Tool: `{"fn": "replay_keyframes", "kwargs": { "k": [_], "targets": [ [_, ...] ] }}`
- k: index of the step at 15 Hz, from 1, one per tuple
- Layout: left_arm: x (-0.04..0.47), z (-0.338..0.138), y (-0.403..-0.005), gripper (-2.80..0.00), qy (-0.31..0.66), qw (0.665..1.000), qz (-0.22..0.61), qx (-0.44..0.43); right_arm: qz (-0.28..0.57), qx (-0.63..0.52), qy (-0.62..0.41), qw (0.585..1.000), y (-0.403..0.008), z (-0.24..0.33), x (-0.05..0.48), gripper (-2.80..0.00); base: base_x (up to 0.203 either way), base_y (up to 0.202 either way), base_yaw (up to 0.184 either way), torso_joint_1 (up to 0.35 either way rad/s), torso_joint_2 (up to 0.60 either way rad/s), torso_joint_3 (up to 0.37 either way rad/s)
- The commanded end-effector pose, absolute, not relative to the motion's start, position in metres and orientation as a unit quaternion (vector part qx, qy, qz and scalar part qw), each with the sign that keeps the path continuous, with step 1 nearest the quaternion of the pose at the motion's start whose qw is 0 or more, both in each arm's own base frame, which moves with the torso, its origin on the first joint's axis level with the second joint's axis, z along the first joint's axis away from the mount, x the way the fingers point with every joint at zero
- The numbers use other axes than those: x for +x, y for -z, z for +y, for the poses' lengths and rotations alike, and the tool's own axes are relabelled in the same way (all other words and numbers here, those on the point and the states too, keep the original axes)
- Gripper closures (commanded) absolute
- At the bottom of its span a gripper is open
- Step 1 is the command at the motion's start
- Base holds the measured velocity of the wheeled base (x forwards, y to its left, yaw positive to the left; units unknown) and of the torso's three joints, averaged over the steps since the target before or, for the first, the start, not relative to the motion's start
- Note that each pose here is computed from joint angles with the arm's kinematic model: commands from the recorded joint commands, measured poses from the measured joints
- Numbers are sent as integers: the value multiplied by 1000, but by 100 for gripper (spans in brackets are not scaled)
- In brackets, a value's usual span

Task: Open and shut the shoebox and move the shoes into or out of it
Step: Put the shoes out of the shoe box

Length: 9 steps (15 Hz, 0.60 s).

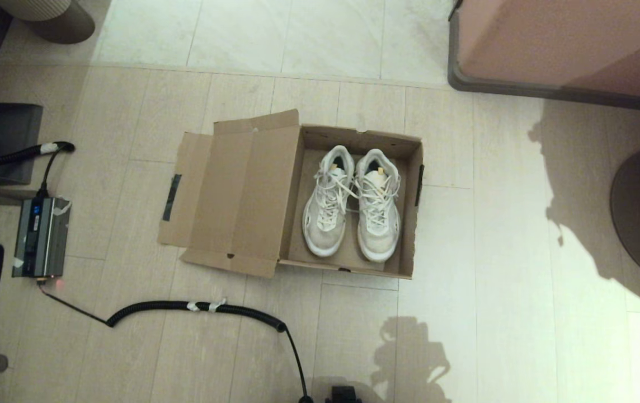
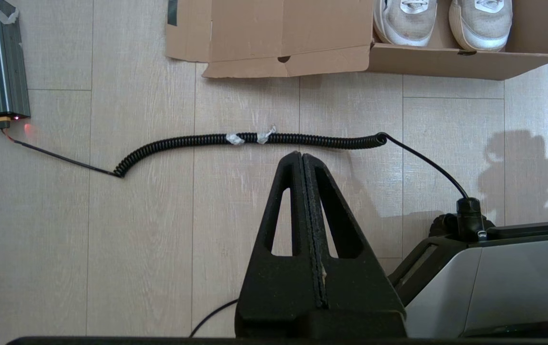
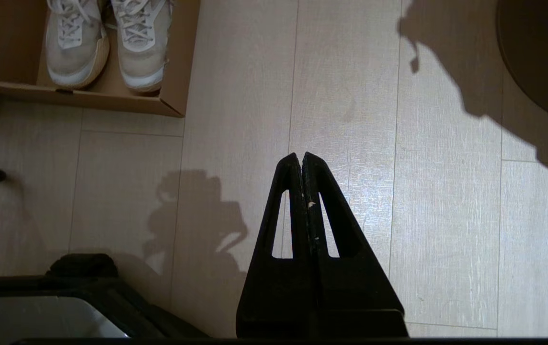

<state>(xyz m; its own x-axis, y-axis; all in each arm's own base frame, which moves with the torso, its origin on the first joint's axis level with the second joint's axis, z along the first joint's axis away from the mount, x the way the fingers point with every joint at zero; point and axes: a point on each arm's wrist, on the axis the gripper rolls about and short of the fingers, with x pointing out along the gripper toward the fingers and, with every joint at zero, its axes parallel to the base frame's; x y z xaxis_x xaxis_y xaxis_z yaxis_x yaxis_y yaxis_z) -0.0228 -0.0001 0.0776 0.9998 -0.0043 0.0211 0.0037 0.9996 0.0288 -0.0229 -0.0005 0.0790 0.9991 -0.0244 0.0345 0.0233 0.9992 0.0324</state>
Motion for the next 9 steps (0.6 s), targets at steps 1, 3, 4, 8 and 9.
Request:
{"fn": "replay_keyframes", "kwargs": {
  "k": [1,3,4,8,9],
  "targets": [
    [-22,0,-76,0,3,1000,-6,15,-15,12,9,1000,-79,0,-23,0,0,0,0,0,0,0],
    [-22,0,-76,0,2,1000,-6,15,-20,28,6,999,-110,0,-23,0,0,0,0,0,0,0],
    [-22,0,-76,0,3,1000,-6,15,-1,43,3,999,-133,0,-18,0,0,0,0,0,0,0],
    [-22,0,-76,0,2,1000,-7,15,143,103,-19,984,-196,2,66,0,0,0,0,0,0,0],
    [-22,0,-76,0,2,1000,-7,15,163,132,-31,977,-205,5,92,0,0,0,0,0,0,0]
  ]
}}
